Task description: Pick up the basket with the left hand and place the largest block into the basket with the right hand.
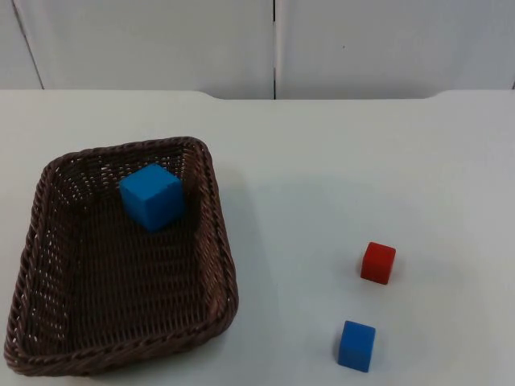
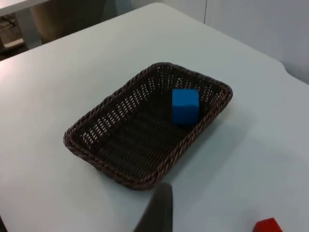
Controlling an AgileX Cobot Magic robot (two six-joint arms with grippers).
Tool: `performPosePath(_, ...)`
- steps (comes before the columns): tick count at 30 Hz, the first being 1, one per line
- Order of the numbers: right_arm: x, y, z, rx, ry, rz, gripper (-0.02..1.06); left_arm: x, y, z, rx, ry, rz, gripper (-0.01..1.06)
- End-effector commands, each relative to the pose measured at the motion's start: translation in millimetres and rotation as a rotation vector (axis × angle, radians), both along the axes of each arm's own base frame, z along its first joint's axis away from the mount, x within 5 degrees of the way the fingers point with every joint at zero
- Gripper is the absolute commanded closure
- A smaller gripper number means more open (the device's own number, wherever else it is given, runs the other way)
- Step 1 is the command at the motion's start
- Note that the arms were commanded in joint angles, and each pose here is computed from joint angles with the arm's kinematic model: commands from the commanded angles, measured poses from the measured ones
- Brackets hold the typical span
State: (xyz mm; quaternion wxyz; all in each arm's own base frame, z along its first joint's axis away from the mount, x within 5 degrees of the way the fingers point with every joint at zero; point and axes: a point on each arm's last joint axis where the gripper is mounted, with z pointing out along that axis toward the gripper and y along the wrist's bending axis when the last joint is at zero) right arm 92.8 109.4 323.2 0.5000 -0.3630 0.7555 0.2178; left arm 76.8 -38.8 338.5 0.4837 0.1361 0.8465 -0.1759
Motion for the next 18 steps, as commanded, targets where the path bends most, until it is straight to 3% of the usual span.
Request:
performPosePath(1,-5,-6,-3,0.001,-0.011,0.0,0.29,-8,1,-12,0.023,-0.001,0.002,0.26)
performPosePath(12,-34,-42,-11,0.043,-0.044,-0.005,0.29,-50,-1,-47,0.036,-0.094,-0.006,0.26)
performPosePath(18,-46,-56,-11,0.054,-0.053,-0.009,0.29,-68,2,-46,0.003,-0.155,0.065,0.26)
